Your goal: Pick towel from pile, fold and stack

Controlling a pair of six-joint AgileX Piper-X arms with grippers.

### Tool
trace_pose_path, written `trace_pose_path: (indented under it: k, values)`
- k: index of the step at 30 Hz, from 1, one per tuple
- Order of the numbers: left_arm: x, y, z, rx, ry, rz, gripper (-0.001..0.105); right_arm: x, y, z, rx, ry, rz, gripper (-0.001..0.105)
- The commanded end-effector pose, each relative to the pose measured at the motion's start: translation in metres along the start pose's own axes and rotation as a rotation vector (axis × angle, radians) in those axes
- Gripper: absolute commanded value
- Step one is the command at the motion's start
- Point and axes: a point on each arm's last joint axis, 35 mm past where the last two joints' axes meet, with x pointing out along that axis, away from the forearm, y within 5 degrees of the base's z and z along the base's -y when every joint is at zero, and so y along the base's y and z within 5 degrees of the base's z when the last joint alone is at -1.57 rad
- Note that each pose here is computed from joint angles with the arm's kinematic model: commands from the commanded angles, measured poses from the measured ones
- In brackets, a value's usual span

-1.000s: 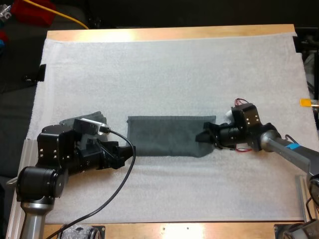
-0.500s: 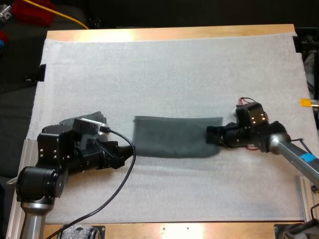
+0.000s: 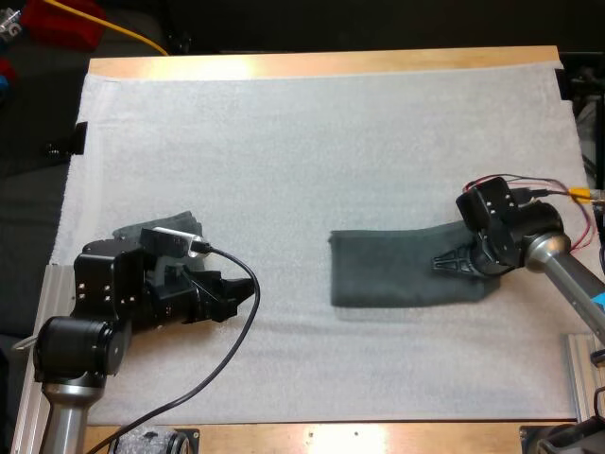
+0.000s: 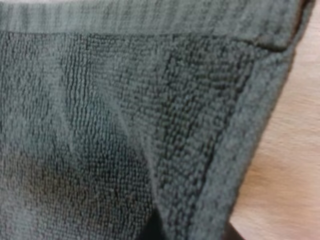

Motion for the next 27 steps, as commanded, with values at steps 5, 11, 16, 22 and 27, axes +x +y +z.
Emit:
trace_pose_path:
  k: [5,11,16,22,27]
  values:
    - [-0.001,0.000,0.000,-0.002,-0.002,0.003,0.060,-0.019,-0.008,0.002,-0.121,0.053,-0.149,0.001]
    - [-0.001,0.000,0.000,-0.002,-0.002,0.003,0.060,-0.027,-0.002,0.008,-0.096,0.012,-0.018,0.001]
    - [-0.001,0.000,0.000,-0.002,-0.002,0.003,0.060,-0.029,0.020,0.013,-0.062,-0.037,0.242,0.001]
    - [-0.001,0.000,0.000,-0.002,-0.002,0.003,0.060,-0.031,0.049,0.024,-0.041,-0.109,0.365,0.001]
    - [-0.001,0.000,0.000,-0.002,-0.002,0.001,0.060,-0.014,0.066,0.034,-0.022,-0.091,0.444,0.001]
